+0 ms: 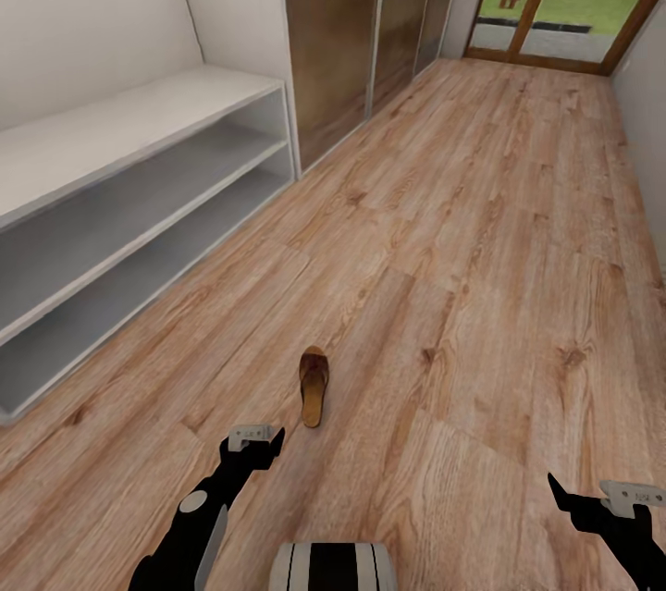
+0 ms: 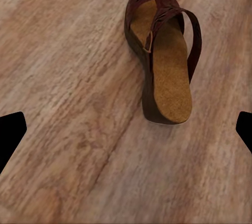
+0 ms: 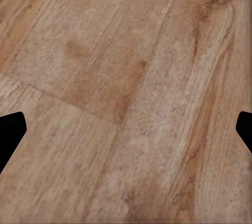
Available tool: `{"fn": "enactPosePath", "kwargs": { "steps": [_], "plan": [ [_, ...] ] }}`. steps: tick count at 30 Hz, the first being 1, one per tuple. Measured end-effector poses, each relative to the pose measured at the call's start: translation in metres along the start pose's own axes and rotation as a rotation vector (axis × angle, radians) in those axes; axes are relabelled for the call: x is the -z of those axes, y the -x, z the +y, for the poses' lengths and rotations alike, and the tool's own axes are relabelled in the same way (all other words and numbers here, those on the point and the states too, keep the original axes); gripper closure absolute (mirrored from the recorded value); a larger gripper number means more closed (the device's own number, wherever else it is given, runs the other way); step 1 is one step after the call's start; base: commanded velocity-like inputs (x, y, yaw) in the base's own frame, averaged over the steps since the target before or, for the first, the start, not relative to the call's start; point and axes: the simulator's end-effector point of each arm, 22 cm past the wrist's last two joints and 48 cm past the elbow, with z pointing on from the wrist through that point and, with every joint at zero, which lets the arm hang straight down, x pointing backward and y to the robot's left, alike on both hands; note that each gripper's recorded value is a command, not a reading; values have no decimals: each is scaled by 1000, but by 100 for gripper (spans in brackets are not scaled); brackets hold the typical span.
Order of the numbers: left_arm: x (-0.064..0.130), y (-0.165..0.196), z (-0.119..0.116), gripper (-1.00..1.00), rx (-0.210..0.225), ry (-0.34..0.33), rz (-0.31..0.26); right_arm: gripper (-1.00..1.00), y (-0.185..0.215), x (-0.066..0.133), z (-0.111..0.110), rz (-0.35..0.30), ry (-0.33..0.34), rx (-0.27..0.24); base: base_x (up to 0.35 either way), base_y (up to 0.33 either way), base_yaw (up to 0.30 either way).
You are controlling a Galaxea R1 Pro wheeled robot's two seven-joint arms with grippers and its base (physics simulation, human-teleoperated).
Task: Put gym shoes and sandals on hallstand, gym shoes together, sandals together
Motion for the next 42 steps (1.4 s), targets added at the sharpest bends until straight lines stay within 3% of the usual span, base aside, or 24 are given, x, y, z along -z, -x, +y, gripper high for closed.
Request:
{"fn": "enactPosePath", "kwargs": {
  "steps": [12,22,31,42],
  "plan": [
    [0,0,4,-100,3,10,-1,-100,0,0,0,0,0,0,0,-1,-22],
    [2,0,28,-100,3,125,0,-100,0,0,0,0,1,1,0,-151,-2],
    [3,2,34,-100,3,155,-4,-100,-1,-1,2,4,5,-1,0,-116,0],
    [0,22,48,-100,0,235,-37,-100,0,-11,38,10,78,40,0,-18,0]
  ]
}}
